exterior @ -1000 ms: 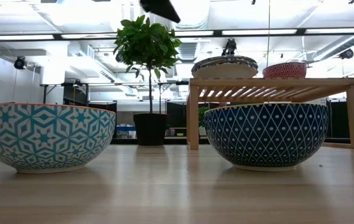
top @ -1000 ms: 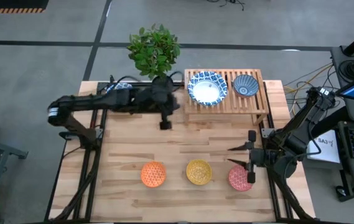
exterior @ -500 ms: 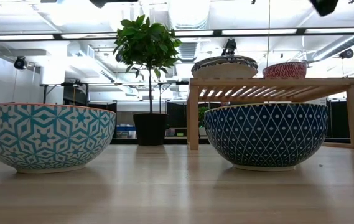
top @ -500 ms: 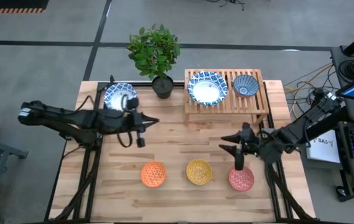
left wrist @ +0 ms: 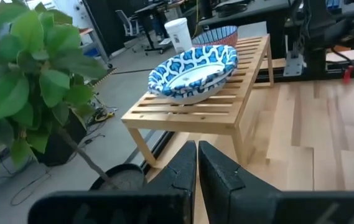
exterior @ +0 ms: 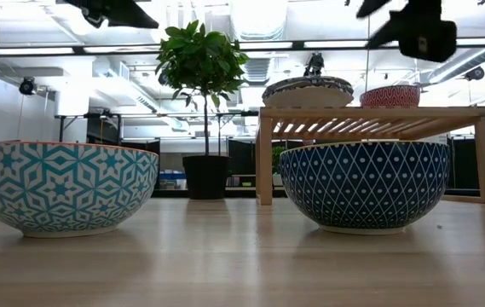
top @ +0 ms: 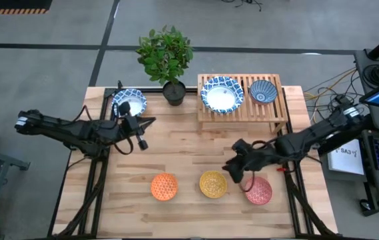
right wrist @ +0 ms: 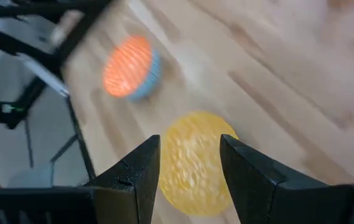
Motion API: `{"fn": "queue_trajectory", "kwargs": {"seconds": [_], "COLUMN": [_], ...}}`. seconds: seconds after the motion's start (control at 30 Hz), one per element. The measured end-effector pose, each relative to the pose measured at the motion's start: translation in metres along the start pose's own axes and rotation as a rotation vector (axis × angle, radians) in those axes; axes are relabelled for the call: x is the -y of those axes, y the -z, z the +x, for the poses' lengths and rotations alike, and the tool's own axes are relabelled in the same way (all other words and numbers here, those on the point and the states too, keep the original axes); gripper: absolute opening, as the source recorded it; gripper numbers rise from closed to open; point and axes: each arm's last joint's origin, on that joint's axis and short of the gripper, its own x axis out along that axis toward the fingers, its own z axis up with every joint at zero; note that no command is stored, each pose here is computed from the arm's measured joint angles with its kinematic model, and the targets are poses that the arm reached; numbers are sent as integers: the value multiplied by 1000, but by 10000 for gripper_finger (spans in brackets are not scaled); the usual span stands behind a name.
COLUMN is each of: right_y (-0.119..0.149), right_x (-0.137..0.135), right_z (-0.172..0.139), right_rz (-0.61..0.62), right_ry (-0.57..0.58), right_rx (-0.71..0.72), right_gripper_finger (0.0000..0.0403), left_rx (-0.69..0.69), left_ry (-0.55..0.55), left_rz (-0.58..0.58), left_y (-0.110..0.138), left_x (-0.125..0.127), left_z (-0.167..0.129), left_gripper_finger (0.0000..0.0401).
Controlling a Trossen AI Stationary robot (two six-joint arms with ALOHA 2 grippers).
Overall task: Place and stack bowls onto a shelf
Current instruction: Stack the yellow bowl on top of the blue bowl on the shelf
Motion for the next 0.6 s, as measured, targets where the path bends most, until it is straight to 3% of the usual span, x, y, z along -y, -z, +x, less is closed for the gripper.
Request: {"fn": "queue_trajectory", "kwargs": {"seconds": [0.3, 0.6], "right_y": [-8, -12], "right_x": [-13, -17], "right_z": [25, 73], "right_rz": [164, 222], "right_ry": [371, 439], "right_rx": [-246, -422], "right_gripper_finger": [155, 155], "left_rx": [-41, -52], "left_ry": [5, -9], "left_rz": [-14, -5], "left_y": [21, 26], "left_x": [5, 1], "left_z": [2, -2], "left_gripper_finger": [0, 0]}}
